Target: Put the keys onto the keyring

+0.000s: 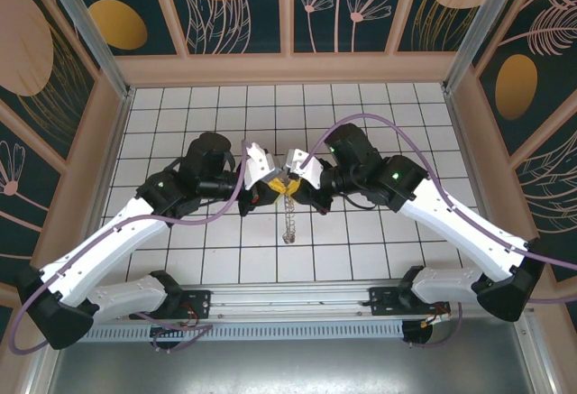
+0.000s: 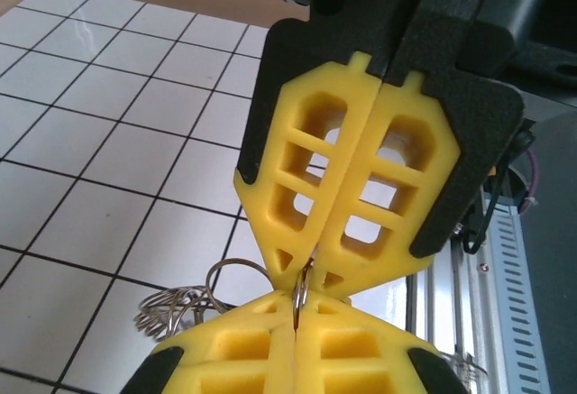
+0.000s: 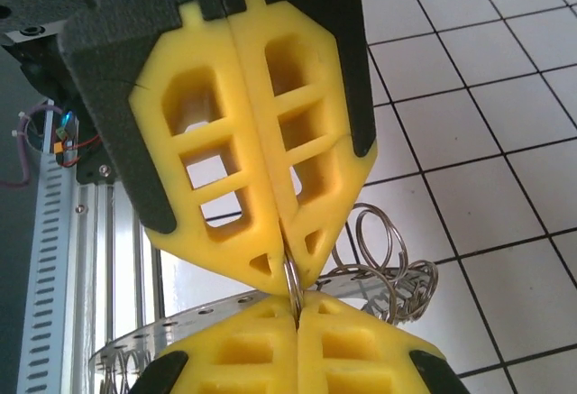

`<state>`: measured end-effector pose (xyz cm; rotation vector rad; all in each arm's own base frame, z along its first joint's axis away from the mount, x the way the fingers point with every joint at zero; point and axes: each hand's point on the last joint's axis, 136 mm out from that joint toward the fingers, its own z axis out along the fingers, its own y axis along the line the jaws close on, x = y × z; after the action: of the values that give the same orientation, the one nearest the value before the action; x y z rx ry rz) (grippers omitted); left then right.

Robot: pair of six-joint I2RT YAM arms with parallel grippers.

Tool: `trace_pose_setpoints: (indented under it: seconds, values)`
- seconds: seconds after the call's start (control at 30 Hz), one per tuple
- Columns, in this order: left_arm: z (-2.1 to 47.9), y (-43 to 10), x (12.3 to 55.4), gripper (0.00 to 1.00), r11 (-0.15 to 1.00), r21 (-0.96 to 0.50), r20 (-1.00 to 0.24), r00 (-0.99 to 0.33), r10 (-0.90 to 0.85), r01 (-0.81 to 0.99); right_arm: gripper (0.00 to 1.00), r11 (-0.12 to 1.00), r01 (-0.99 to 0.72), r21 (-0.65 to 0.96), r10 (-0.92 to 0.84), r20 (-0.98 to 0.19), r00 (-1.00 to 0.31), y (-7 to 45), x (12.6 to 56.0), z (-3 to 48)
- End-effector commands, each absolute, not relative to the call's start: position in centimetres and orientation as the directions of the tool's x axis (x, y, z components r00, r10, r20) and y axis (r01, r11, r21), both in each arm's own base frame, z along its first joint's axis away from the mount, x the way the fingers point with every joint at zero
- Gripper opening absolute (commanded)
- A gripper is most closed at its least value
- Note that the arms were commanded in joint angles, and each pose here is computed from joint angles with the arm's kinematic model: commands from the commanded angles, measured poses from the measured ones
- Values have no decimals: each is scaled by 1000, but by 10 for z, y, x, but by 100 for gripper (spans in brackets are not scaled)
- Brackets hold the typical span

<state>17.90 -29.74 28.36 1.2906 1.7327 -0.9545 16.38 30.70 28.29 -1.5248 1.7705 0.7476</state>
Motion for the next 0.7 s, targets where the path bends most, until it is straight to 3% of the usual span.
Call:
trace_pose_setpoints:
  seconds: [0.0,0.13,0.3,0.37,0.67]
  values:
    - [295,-304,170,0,157,-145,-926,-190,326,977,0,124,-990,-73,-508,-861,-1,316,162,320]
    - [328,-302,161,0,131,-130,-970,-154,188,983,0,184,-981,-65,-477,-878,-31,310,166,318]
    - [363,-300,148,0,73,-133,-989,-138,57,988,17,182,-982,-49,-352,-936,-19,310,157,333]
    - [374,-298,147,0,71,-127,-992,-128,11,989,19,176,-984,-37,-309,-951,-19,309,153,335]
    - [392,-295,137,0,25,-118,-991,-116,-66,993,13,192,-981,-24,-204,-979,-16,304,147,342]
